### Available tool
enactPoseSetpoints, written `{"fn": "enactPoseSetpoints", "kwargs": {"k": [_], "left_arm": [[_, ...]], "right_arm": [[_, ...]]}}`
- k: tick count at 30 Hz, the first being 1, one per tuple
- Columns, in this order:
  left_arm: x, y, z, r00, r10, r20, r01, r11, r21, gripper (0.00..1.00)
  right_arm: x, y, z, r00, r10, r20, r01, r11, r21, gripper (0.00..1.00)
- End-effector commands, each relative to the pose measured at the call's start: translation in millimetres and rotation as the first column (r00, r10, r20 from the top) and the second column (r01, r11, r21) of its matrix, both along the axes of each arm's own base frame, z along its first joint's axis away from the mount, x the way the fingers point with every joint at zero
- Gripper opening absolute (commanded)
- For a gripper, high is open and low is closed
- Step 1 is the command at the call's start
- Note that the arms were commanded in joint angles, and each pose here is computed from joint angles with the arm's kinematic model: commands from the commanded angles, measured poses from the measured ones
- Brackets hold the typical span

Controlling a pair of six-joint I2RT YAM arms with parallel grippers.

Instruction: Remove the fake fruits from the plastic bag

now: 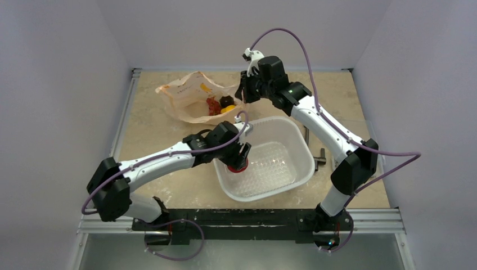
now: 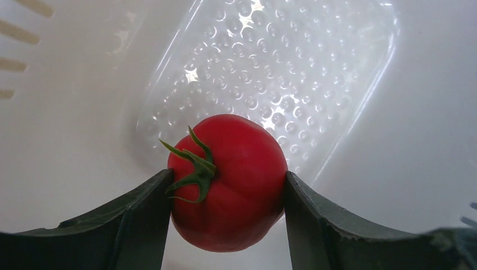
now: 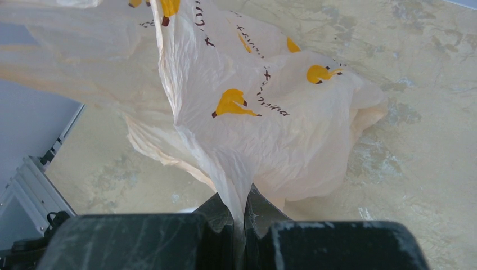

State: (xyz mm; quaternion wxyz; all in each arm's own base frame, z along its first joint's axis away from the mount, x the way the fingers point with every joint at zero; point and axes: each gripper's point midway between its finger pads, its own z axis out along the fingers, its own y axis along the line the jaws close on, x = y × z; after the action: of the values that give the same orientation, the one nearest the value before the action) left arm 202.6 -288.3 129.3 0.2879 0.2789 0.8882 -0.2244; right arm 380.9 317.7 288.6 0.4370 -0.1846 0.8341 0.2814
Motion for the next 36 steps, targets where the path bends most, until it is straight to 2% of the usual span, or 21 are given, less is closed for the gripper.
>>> {"fn": "enactPoseSetpoints", "kwargs": {"k": [1,7,12,13,15,17,19,20,23,24,26,33,36], "left_arm": [[26.4,-17.7,-3.9,0.995,-0.042,0.087,0.035,0.996,0.082,0.14],[36.4,-34.1,-33.4,0.995,-0.088,0.051,0.078,0.983,0.167,0.14],[36.3,-34.7,-46.4,0.997,-0.072,0.003,0.070,0.976,0.207,0.23],[32.3,-36.1,-50.4,0.996,-0.084,-0.024,0.087,0.974,0.207,0.27],[29.3,-31.4,-53.0,0.997,-0.067,-0.046,0.075,0.971,0.227,0.42],[24.7,-26.4,-50.1,0.996,-0.070,-0.057,0.082,0.968,0.237,0.50],[18.3,-27.4,-45.7,0.992,-0.107,-0.069,0.119,0.969,0.217,0.59],[16.2,-28.0,-43.3,0.990,-0.121,-0.073,0.134,0.969,0.210,0.68],[9.5,-29.4,-38.4,0.983,-0.157,-0.094,0.173,0.965,0.195,0.77],[7.7,-30.5,-35.1,0.982,-0.164,-0.093,0.179,0.967,0.181,0.87],[6.3,-30.8,-28.0,0.984,-0.163,-0.078,0.173,0.973,0.153,0.95],[5.9,-7.7,41.6,0.992,-0.087,0.091,0.083,0.996,0.044,0.97],[-1.9,14.3,63.5,0.994,-0.033,0.108,0.034,0.999,-0.003,0.98]], "right_arm": [[1.8,-5.6,24.7,0.999,-0.007,0.042,0.005,0.999,0.044,0.00],[-0.5,4.9,21.9,0.996,0.082,0.025,-0.083,0.996,0.037,0.00],[-1.0,5.0,22.0,0.995,0.092,0.025,-0.093,0.995,0.038,0.00],[-1.0,5.0,20.2,0.995,0.095,0.019,-0.095,0.995,0.040,0.00],[-3.3,7.8,18.7,0.994,0.111,0.008,-0.111,0.992,0.052,0.00],[-6.8,9.9,16.4,0.992,0.123,-0.004,-0.123,0.990,0.062,0.00],[-9.9,9.9,12.5,0.991,0.133,-0.010,-0.132,0.989,0.065,0.00],[-11.1,9.9,9.4,0.991,0.137,-0.014,-0.135,0.989,0.064,0.00],[-13.3,9.1,0.9,0.989,0.146,-0.031,-0.145,0.988,0.050,0.00],[-14.0,9.4,0.8,0.988,0.151,-0.034,-0.149,0.988,0.049,0.00],[-14.8,9.9,2.2,0.987,0.155,-0.034,-0.153,0.987,0.053,0.00],[-12.4,12.2,11.7,0.987,0.157,-0.020,-0.155,0.986,0.061,0.00],[-15.2,14.5,11.0,0.985,0.171,-0.029,-0.168,0.983,0.075,0.00]]}}
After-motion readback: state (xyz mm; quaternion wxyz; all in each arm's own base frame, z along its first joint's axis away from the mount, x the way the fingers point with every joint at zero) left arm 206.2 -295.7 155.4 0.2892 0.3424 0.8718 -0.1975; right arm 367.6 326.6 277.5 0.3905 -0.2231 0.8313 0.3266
